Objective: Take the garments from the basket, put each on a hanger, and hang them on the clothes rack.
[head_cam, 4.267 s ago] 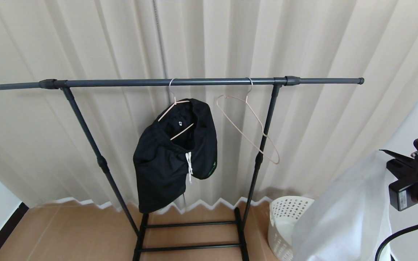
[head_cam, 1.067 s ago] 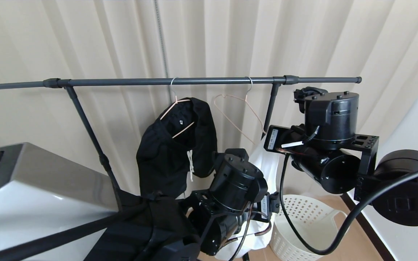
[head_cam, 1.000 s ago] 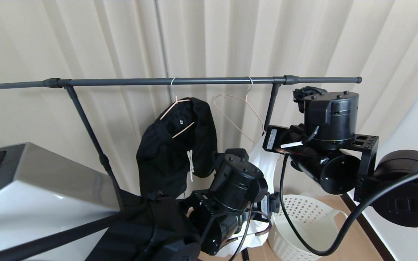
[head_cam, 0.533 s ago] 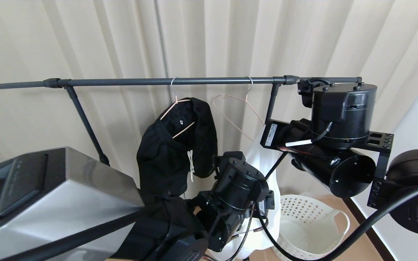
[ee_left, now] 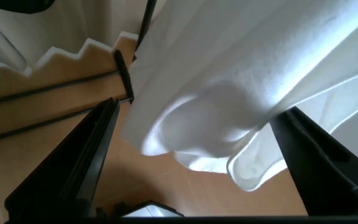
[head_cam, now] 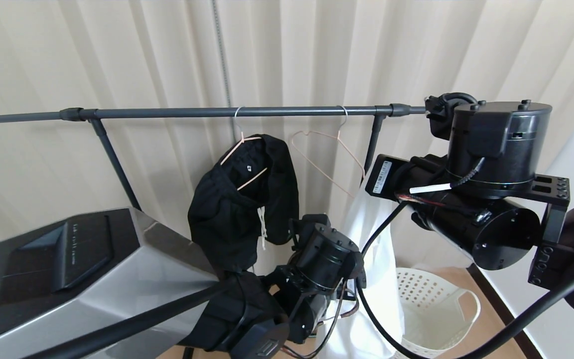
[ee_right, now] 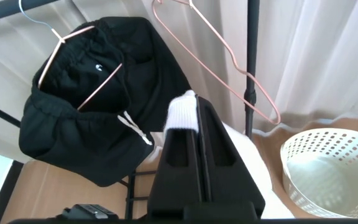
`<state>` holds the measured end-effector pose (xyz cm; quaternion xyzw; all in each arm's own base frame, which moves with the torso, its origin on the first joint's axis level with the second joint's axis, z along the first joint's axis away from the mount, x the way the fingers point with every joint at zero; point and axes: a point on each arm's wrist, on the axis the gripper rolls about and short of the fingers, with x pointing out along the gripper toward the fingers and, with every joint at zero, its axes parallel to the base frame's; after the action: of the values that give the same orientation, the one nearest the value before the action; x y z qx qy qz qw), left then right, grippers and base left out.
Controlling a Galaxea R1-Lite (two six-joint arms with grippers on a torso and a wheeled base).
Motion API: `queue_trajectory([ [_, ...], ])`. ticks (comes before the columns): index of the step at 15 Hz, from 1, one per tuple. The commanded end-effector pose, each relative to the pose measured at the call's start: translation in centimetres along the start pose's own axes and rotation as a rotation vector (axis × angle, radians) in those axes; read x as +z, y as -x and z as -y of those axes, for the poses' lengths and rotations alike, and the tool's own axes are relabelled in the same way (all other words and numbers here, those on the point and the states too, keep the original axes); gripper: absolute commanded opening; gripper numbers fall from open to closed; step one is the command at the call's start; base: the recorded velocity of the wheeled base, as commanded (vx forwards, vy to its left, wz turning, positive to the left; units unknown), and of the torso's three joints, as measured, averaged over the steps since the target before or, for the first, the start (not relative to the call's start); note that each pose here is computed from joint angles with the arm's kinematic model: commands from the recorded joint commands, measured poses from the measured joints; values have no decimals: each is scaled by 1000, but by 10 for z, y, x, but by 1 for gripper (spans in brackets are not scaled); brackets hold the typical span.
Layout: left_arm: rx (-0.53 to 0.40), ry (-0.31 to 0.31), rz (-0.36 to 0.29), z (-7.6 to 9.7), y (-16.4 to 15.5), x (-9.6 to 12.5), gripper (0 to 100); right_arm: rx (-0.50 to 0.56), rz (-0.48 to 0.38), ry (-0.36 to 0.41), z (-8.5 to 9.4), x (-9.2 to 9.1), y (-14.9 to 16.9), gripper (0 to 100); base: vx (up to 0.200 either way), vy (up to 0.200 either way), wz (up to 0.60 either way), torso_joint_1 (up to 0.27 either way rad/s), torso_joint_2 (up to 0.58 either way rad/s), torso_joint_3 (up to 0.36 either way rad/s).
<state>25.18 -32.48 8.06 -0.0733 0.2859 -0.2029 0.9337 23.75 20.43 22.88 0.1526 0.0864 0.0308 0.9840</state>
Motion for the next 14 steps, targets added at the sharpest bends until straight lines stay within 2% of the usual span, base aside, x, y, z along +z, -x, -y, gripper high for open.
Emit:
queue_trajectory([
  [1, 39, -10, -10, -4, -7, -7, 100, 5, 15, -12, 1, 6, 4, 0, 0, 0, 0, 0, 0, 0],
  [5, 78, -26, -41, -13, -6, -17, 100, 1, 17, -12, 3, 8, 5, 0, 0, 0, 0, 0, 0, 0],
  [6, 108, -33, -53, -21, -4, -20, 100, -17, 25, -15, 8, 10, 1, 0, 0, 0, 0, 0, 0, 0],
  [11, 160, -36, -46, -31, 8, -21, 100, -50, 61, -10, 20, 24, 1, 0, 0, 0, 0, 0, 0, 0],
  [12, 156, -34, -39, -32, 14, -17, 0, -62, 66, -11, 23, 26, 0, 0, 0, 0, 0, 0, 0, 0],
  [14, 144, -33, -19, -32, 25, -9, 0, -82, 72, -13, 28, 28, -3, 0, 0, 0, 0, 0, 0, 0],
])
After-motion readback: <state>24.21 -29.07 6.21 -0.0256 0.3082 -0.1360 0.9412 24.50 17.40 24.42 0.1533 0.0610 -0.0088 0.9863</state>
